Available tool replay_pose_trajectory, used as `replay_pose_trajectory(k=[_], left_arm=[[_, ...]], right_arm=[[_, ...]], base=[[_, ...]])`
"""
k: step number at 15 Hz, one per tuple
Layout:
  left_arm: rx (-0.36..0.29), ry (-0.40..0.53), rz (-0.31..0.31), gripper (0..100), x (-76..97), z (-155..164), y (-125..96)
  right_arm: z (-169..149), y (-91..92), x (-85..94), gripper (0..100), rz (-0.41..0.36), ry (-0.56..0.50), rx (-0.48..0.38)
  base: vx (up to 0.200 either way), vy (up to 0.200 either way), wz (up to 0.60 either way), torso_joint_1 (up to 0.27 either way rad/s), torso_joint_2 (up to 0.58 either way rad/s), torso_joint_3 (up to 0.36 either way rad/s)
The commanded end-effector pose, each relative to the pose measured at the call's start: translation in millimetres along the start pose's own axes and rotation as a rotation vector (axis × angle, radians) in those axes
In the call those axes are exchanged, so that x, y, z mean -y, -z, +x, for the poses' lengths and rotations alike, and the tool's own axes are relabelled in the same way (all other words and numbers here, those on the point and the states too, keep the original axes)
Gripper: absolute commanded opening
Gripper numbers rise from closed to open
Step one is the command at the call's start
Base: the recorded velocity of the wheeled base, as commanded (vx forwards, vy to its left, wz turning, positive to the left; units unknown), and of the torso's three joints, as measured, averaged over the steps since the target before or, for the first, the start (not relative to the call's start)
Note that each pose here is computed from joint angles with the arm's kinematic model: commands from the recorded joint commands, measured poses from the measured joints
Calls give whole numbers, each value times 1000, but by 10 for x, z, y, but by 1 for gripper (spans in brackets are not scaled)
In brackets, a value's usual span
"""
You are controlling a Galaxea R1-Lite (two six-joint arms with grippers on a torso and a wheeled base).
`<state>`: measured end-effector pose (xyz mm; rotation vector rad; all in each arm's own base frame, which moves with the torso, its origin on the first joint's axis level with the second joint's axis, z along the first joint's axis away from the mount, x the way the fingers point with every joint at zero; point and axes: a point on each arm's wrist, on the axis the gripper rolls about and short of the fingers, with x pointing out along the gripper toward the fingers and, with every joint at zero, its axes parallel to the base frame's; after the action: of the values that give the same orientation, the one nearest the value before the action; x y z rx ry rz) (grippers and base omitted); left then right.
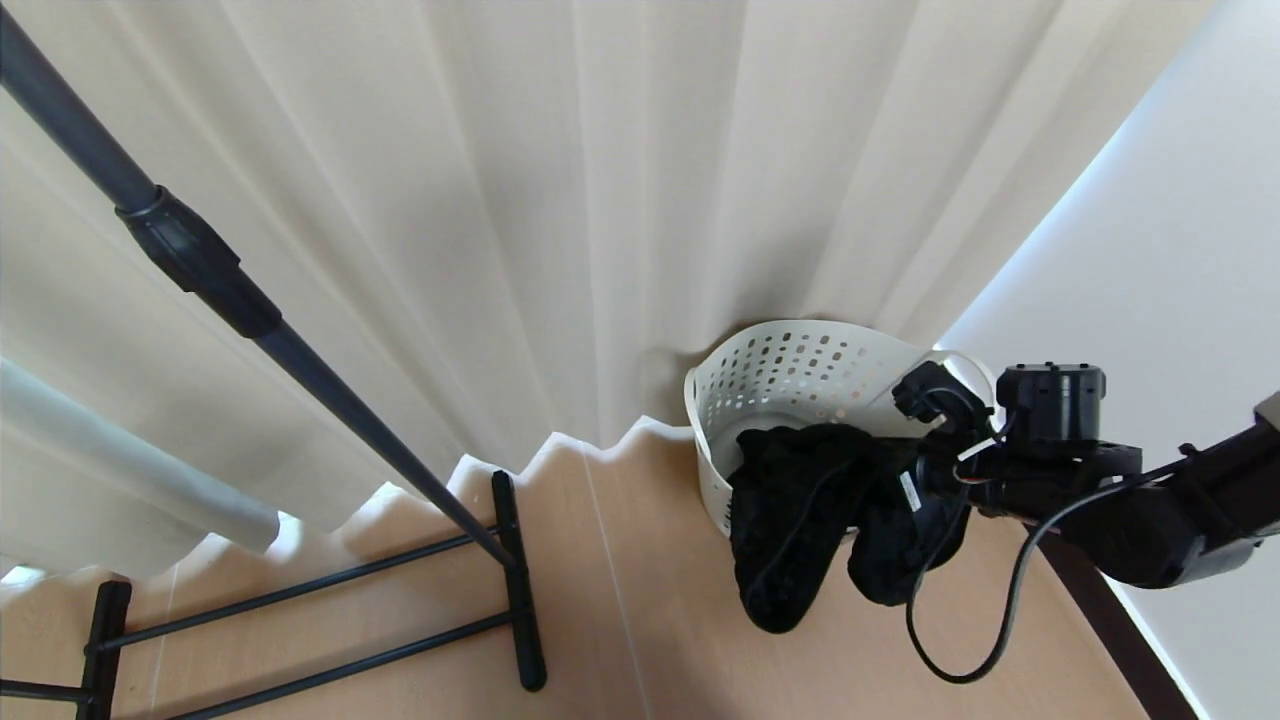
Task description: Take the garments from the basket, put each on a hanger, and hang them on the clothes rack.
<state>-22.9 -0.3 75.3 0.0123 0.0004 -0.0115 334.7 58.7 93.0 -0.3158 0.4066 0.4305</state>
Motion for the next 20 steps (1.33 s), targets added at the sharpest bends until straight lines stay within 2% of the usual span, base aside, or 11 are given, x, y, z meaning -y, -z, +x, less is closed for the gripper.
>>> replay_pose_trajectory(k=[1,4,5,6,12,20], left_arm=[[-1,1,0,100,0,1,0],[-1,-1,0,100,0,1,0],[-1,1,0,100,0,1,0],[-3,1,0,100,0,1,1],[-1,1,-2,100,0,0,-3],[-1,1,-3,100,0,0,-3]], right_arm=[[-512,-390,-271,0,-63,7,140],[-871,-654,-582,0,-108,33,236],[-876,-653,-586,0,-108,33,236],[-1033,-639,-698,0,-124,9,258],[-1094,-661,-720,0,-122,43,265],[-1077,-690,-735,0,-122,58,271]], base=[[0,0,0,0,0,0],[0,0,0,0,0,0],[0,0,0,0,0,0],[0,0,0,0,0,0],[0,0,0,0,0,10],[0,0,0,-1,0,182]])
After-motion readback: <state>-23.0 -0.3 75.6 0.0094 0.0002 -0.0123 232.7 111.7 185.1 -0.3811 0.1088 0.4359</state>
